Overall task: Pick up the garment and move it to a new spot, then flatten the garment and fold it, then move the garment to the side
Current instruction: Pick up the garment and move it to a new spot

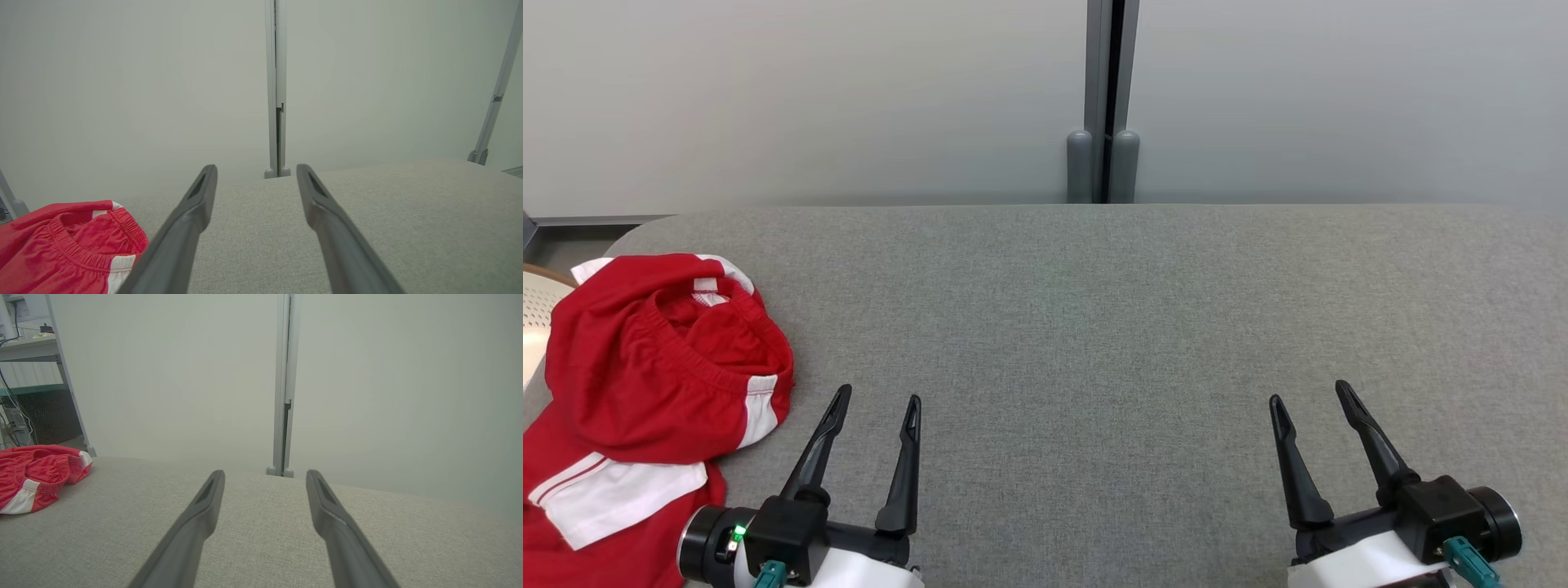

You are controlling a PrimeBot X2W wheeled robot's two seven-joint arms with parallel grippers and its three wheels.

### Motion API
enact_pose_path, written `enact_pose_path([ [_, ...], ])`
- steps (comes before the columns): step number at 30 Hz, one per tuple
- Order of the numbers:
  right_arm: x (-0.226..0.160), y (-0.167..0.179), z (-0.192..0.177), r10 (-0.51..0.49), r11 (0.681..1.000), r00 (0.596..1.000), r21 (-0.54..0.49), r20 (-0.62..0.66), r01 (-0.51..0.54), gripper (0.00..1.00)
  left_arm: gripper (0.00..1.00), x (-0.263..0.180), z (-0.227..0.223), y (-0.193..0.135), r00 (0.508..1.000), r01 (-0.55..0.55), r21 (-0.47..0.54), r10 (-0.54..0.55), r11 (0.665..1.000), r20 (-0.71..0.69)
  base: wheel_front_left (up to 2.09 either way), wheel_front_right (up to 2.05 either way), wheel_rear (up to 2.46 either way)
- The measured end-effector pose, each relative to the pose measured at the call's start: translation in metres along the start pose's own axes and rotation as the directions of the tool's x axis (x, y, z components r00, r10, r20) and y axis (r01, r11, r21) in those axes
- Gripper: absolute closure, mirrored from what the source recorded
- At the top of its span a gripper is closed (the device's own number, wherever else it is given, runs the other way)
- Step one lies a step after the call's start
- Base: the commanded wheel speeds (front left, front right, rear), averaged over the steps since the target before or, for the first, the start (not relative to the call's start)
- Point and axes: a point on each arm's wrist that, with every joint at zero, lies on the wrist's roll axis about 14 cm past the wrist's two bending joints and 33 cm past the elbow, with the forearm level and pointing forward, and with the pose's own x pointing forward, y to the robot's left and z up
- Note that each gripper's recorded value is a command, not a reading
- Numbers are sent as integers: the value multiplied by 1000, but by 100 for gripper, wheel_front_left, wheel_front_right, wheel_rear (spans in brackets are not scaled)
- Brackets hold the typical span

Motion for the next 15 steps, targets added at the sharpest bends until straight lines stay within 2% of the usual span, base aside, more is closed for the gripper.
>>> enact_pose_path([
  [15, 2, 5, -5, 17, 1000, 1000, 3, -14, -17, 0, 0, -4, -5, 5, 1000, -19, 15, 19, 1000, -18, 0, 0, 0],
])
